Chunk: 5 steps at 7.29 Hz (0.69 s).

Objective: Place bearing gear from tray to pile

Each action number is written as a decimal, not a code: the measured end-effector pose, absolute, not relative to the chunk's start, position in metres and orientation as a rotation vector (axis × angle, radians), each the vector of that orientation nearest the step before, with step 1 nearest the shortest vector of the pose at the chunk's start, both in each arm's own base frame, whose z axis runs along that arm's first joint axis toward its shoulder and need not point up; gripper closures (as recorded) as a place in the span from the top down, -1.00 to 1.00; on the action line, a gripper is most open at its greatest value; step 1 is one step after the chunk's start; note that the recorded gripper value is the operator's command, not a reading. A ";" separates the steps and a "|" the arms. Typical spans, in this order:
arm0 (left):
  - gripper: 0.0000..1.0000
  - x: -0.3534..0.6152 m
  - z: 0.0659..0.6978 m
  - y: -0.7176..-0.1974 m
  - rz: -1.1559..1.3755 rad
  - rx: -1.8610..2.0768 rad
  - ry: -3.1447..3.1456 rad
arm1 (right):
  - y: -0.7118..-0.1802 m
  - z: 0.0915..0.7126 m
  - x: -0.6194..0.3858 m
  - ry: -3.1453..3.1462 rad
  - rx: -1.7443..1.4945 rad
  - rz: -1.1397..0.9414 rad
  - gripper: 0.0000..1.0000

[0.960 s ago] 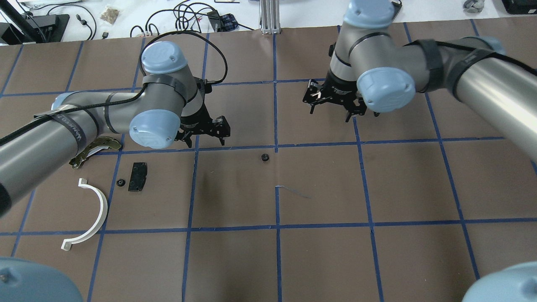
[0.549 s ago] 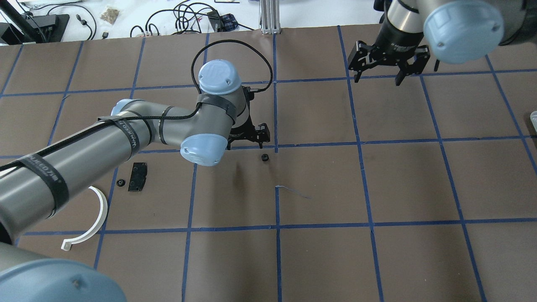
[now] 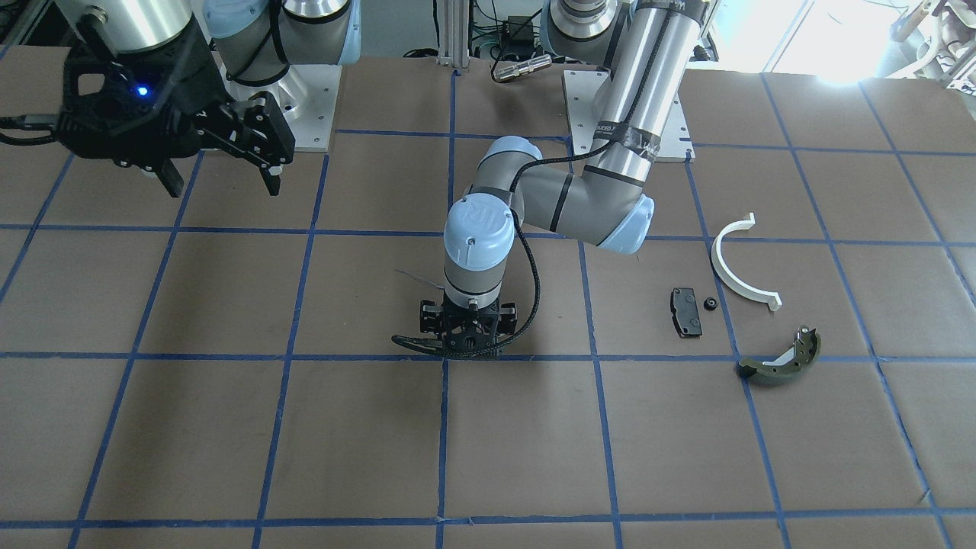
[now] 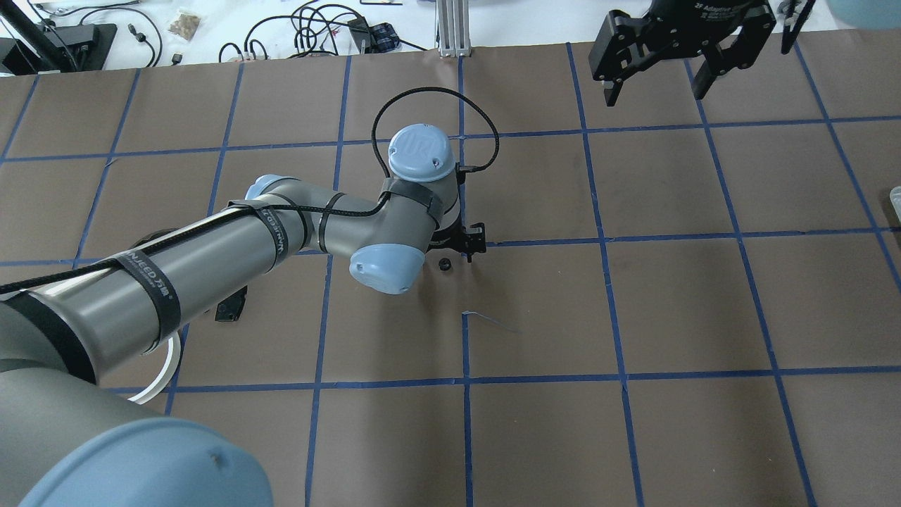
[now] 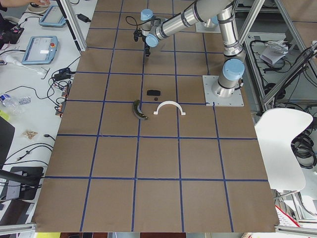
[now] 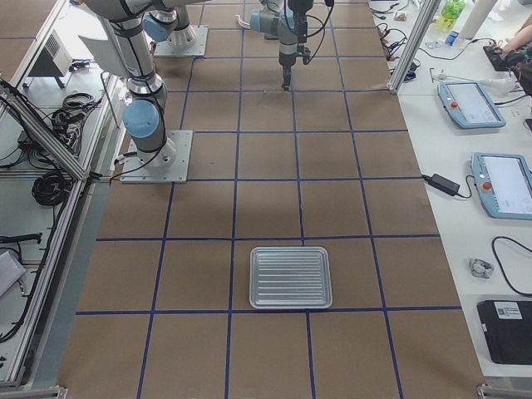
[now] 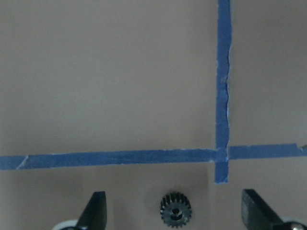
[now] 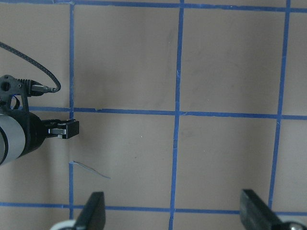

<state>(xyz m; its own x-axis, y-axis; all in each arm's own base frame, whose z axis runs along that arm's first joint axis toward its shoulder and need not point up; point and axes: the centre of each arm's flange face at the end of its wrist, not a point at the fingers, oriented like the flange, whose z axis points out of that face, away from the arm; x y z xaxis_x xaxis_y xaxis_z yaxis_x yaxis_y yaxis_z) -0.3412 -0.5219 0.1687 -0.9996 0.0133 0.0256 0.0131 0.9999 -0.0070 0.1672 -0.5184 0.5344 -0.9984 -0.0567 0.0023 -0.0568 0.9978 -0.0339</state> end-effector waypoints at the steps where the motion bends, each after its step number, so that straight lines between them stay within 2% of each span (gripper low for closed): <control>1: -0.57 -0.342 0.168 -0.521 0.007 -0.023 -3.121 | -0.519 0.506 0.169 -3.133 0.106 -0.014 1.00; 3: -0.92 -0.342 0.170 -0.522 0.013 -0.023 -3.124 | -0.517 0.470 0.163 -3.100 0.106 -0.056 1.00; 4: -1.00 -0.341 0.172 -0.524 0.018 -0.020 -3.123 | -0.518 0.465 0.161 -3.087 0.103 -0.031 1.00; 5: -1.00 -0.338 0.178 -0.527 0.029 -0.018 -3.120 | -0.522 0.467 0.160 -3.083 0.096 0.040 1.00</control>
<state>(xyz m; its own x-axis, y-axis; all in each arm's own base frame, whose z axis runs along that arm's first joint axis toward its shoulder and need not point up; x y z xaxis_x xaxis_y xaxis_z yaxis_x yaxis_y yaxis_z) -0.3377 -0.5268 0.1775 -0.9997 0.0115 0.0209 0.0111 0.9998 -0.0190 0.1602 -0.5218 0.4673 -0.9964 -0.0616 0.0576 -0.0630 0.9977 -0.0240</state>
